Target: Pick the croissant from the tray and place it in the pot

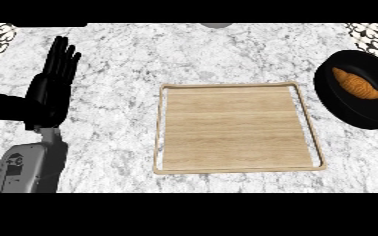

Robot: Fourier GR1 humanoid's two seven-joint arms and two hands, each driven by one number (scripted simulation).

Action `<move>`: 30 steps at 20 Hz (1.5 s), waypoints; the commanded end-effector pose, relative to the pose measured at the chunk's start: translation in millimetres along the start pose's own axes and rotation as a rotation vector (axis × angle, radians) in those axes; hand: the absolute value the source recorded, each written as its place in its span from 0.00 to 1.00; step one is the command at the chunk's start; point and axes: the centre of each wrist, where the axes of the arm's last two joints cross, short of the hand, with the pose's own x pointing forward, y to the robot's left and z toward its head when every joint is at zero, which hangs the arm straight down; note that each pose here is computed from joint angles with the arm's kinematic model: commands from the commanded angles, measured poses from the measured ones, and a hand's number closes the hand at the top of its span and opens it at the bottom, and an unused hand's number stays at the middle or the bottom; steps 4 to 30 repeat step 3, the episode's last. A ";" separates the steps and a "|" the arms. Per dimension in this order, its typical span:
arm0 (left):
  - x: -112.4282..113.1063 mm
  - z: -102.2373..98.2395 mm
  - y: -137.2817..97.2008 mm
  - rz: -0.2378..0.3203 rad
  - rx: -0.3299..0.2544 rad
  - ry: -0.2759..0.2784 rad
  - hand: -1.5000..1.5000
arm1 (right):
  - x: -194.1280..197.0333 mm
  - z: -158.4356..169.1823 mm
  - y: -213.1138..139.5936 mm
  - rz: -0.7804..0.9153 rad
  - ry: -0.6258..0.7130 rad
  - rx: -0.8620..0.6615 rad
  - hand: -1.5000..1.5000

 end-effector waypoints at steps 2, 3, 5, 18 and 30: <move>13.1 7.6 -3.3 0.008 0.004 0.000 0.50 | -5.7 6.5 -55.0 0.003 -0.011 0.009 0.00; 11.6 -12.5 -4.3 -0.013 0.020 -0.012 0.50 | -12.8 4.9 -53.2 0.023 0.009 -0.014 0.00; 11.6 -12.5 -4.3 -0.013 0.020 -0.012 0.50 | -12.8 4.9 -53.2 0.023 0.009 -0.014 0.00; 11.6 -12.5 -4.3 -0.013 0.020 -0.012 0.50 | -12.8 4.9 -53.2 0.023 0.009 -0.014 0.00; 11.6 -12.5 -4.3 -0.013 0.020 -0.012 0.50 | -12.8 4.9 -53.2 0.023 0.009 -0.014 0.00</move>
